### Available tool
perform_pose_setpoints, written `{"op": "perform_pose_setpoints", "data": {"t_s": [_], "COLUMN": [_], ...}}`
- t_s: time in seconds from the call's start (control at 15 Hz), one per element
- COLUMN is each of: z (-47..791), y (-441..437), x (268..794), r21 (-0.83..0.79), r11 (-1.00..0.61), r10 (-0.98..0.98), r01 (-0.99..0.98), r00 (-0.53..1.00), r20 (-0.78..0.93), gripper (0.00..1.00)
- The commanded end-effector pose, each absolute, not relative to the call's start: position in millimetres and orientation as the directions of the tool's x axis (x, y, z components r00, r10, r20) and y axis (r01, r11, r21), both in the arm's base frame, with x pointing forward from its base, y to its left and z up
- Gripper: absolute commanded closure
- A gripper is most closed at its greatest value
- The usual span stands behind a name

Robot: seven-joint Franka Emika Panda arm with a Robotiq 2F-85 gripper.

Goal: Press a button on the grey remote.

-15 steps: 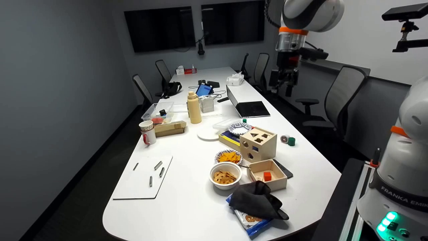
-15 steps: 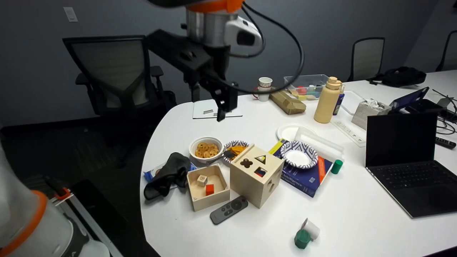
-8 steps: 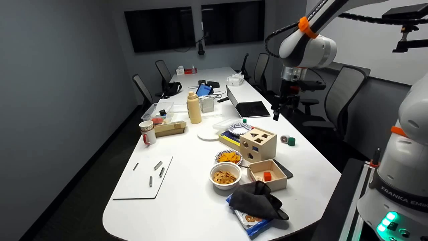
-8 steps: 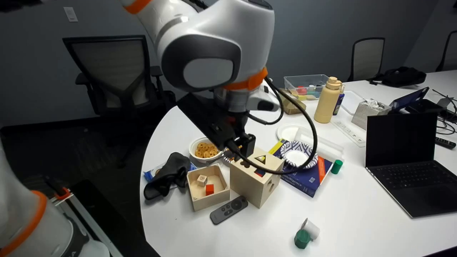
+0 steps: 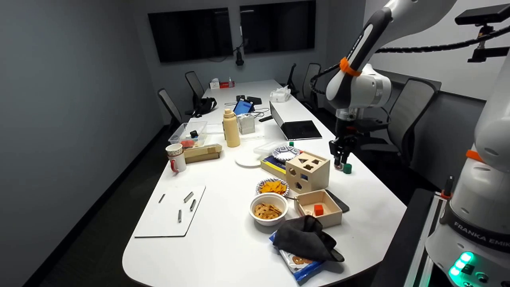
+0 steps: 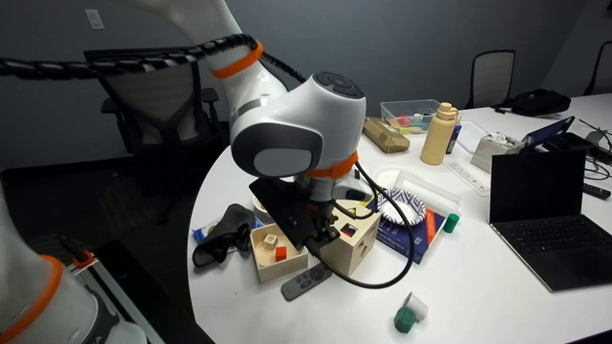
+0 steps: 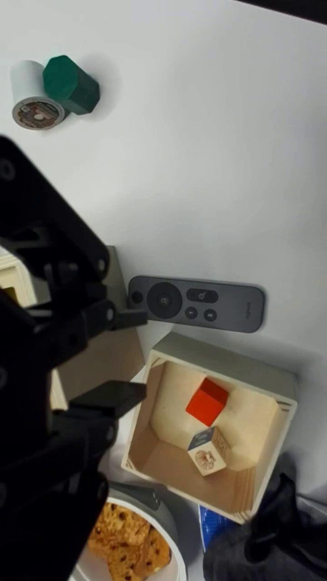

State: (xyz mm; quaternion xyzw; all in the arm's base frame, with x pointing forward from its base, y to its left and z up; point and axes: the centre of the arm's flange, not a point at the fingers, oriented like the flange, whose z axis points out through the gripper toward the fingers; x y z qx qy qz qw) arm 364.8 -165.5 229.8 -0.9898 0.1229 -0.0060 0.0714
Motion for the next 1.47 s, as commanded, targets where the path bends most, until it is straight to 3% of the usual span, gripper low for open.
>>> {"op": "perform_pose_setpoints", "data": {"t_s": [0.0, 0.07, 0.13, 1.4], "z": [184.1, 174.7, 166.3, 65.1], "y": [-177.4, -178.7, -179.5, -194.5], "x": [373.5, 374.8, 375.8, 392.3], "r21": [-0.149, -0.153, -0.159, -0.281], "r11": [-0.956, -0.955, -0.953, -0.921], "r10": [-0.254, -0.257, -0.258, -0.262], "r01": [-0.253, -0.255, -0.257, -0.269], "r00": [0.967, 0.966, 0.966, 0.963], "r20": [-0.007, -0.009, -0.014, -0.061], "gripper": [0.93, 0.99, 1.00, 1.00]}}
